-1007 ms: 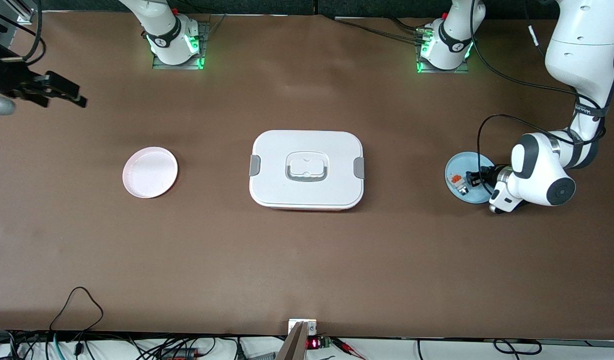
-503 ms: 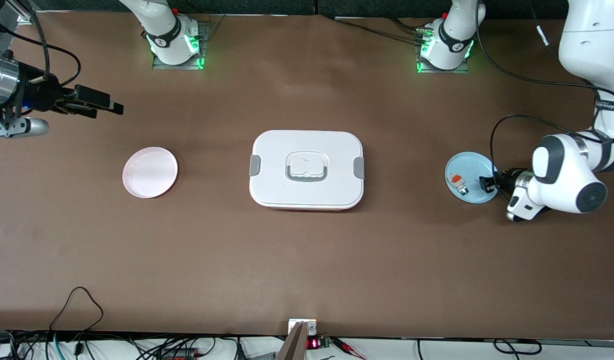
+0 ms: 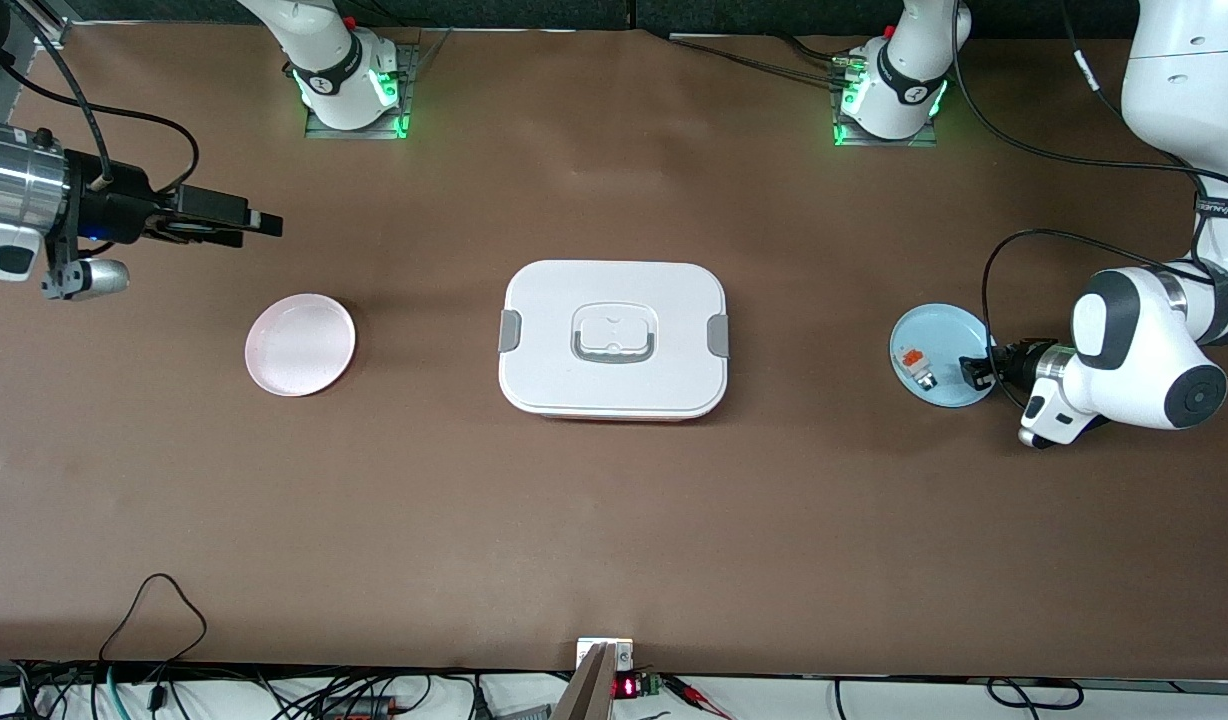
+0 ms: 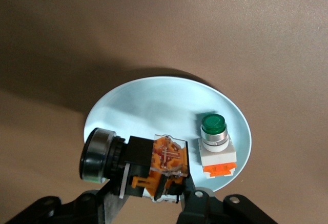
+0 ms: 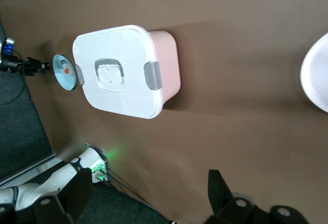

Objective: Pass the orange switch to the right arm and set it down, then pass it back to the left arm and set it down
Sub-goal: 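Lift the switch with the left gripper while the right gripper moves inward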

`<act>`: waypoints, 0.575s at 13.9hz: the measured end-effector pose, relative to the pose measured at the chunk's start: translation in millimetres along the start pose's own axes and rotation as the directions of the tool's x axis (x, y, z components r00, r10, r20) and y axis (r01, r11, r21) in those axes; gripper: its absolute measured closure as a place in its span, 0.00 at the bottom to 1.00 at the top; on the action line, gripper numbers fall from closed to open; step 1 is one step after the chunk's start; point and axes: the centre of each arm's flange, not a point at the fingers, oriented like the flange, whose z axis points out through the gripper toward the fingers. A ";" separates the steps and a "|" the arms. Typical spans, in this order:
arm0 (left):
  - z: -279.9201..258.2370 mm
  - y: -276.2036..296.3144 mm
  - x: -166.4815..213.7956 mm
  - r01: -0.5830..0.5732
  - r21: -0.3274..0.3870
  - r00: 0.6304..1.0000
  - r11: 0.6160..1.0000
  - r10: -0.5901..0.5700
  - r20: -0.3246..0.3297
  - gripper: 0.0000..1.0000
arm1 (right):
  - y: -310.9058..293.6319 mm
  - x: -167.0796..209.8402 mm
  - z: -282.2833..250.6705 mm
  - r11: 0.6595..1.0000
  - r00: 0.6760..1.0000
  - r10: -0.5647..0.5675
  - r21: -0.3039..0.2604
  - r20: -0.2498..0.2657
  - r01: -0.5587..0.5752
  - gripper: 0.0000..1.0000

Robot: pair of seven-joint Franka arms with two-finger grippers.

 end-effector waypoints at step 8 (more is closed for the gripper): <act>-15.9 9.9 -16.3 0.029 -0.044 0.999 0.999 -0.027 0.045 0.54 | -22.9 5.2 18.5 0.994 0.999 -0.024 0.106 0.023 0.022 0.00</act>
